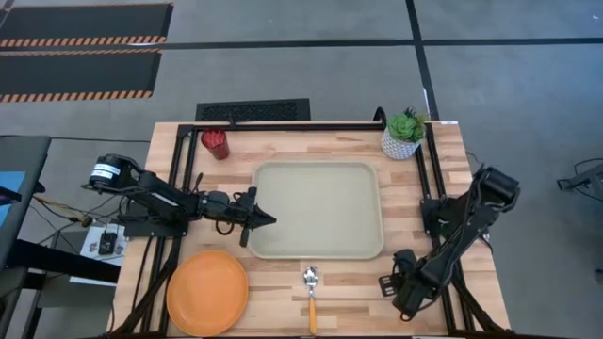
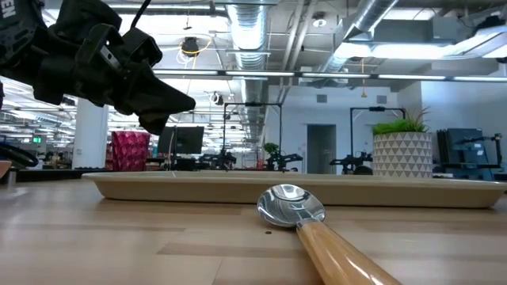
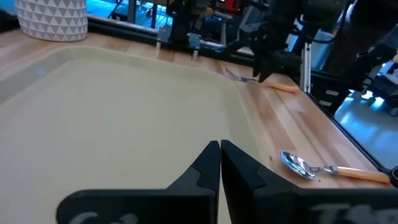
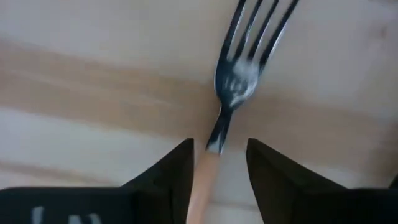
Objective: Pick and place plate/cup/fork/spoon on tray
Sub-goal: Put the orange fork on the left of the light brown serving tray
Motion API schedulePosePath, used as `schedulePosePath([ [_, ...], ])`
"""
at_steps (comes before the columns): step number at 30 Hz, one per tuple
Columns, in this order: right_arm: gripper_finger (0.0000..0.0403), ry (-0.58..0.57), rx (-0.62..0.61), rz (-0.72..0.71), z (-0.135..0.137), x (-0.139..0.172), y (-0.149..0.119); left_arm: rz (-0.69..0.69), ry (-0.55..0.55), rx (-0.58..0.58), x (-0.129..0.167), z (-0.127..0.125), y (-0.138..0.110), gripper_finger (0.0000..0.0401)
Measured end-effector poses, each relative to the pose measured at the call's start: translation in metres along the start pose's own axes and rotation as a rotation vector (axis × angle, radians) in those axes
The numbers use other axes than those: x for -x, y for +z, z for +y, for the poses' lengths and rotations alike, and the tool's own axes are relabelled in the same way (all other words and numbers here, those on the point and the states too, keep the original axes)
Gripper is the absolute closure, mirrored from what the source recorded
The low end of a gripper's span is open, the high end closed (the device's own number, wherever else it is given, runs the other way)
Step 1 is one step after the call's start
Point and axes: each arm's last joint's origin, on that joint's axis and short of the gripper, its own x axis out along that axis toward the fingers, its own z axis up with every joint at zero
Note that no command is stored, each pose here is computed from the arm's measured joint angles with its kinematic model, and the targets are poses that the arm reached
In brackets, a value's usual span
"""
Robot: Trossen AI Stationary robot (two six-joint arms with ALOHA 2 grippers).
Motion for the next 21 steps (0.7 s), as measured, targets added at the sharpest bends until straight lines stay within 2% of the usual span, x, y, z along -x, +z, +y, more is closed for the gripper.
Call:
schedulePosePath([
  [12, 0.0342, 0.003, 0.004, -0.019, 0.007, -0.007, 0.004, 0.005, 0.001, 0.003, 0.0, 0.0, -0.001, 0.0401],
  [21, 0.0379, 0.055, 0.065, -0.016, 0.015, -0.001, 0.012, 0.005, 0.002, 0.005, 0.0, 0.0, -0.001, 0.0401],
])
